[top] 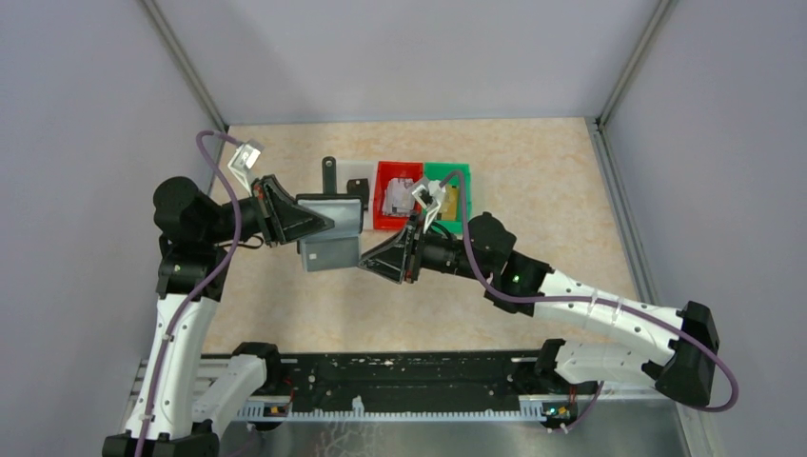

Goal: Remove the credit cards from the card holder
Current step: Remove the credit card from the card holder.

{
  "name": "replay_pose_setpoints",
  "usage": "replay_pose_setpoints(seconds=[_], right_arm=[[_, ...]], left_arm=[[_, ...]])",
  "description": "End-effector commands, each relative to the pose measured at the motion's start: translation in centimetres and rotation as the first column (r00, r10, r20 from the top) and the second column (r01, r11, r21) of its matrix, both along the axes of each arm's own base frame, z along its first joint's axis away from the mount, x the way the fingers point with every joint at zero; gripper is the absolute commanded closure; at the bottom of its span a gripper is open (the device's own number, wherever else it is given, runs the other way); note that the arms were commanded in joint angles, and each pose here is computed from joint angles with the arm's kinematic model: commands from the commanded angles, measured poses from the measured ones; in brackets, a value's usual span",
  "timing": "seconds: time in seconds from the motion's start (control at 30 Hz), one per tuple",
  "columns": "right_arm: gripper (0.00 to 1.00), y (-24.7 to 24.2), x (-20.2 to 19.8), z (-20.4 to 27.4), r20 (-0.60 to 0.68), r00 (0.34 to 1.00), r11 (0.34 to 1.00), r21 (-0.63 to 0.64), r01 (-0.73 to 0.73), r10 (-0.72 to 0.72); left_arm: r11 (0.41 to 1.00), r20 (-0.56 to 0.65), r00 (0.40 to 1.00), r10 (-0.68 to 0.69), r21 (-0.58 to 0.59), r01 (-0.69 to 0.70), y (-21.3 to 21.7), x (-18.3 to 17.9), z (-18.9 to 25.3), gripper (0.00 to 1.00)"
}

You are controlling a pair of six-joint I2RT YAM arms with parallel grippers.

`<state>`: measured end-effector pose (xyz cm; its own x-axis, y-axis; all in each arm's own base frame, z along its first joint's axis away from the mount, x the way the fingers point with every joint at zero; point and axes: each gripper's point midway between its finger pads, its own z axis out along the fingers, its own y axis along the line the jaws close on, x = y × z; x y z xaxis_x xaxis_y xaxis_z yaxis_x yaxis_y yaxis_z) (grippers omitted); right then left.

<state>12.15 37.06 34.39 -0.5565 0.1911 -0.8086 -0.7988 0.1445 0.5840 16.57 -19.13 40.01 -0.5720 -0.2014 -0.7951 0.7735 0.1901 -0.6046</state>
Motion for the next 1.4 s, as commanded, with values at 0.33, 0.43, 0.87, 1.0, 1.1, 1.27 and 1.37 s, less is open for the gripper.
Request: replay_pose_setpoints(seconds=[0.33, 0.43, 0.87, 1.0, 1.1, 1.27, 1.37], right_arm=[[0.74, -0.7, -1.6, 5.6, 0.057, 0.997, 0.985, 0.166, -0.051, 0.042], [0.73, -1.2, -2.1, 6.3, 0.043, 0.998, 0.972, 0.225, -0.063, 0.055], [0.7, -0.9, -2.4, 7.6, 0.023, 0.995, 0.915, 0.391, -0.1, 0.099], [0.69, -0.4, -1.8, 8.0, 0.025, 0.996, 0.903, 0.42, -0.084, 0.082], [0.64, -0.3, -1.2, 8.6, 0.027, 0.998, 0.892, 0.448, -0.061, 0.055], [0.62, -0.5, -0.2, 9.1, 0.032, 0.999, 0.872, 0.488, -0.019, 0.003], [0.62, 0.0, 0.4, 8.7, 0.037, 0.999, 0.889, 0.458, 0.006, -0.025]], left_arm=[[1.0, 0.05, 0.999, 0.01, 0.005, -0.011, 0.1, -0.3, 0.3, 1.0], [1.0, 0.054, 0.998, 0.01, 0.007, -0.011, 0.1, -0.3, 0.3, 1.0], [1.0, 0.06, 0.998, 0.001, -0.001, -0.001, 0.1, -1.1, 0.8, 1.0], [1.0, 0.058, 0.998, -0.007, -0.007, 0.007, 0.1, -1.4, 1.2, 1.0], [1.0, 0.06, 0.998, -0.008, -0.008, 0.009, 0.1, -1.6, 1.2, 1.0], [1.0, 0.06, 0.998, -0.015, -0.011, 0.016, 0.1, -1.8, 1.4, 1.0], [1.0, 0.062, 0.998, -0.017, -0.015, 0.018, 0.1, -1.9, 1.8, 1.0]])
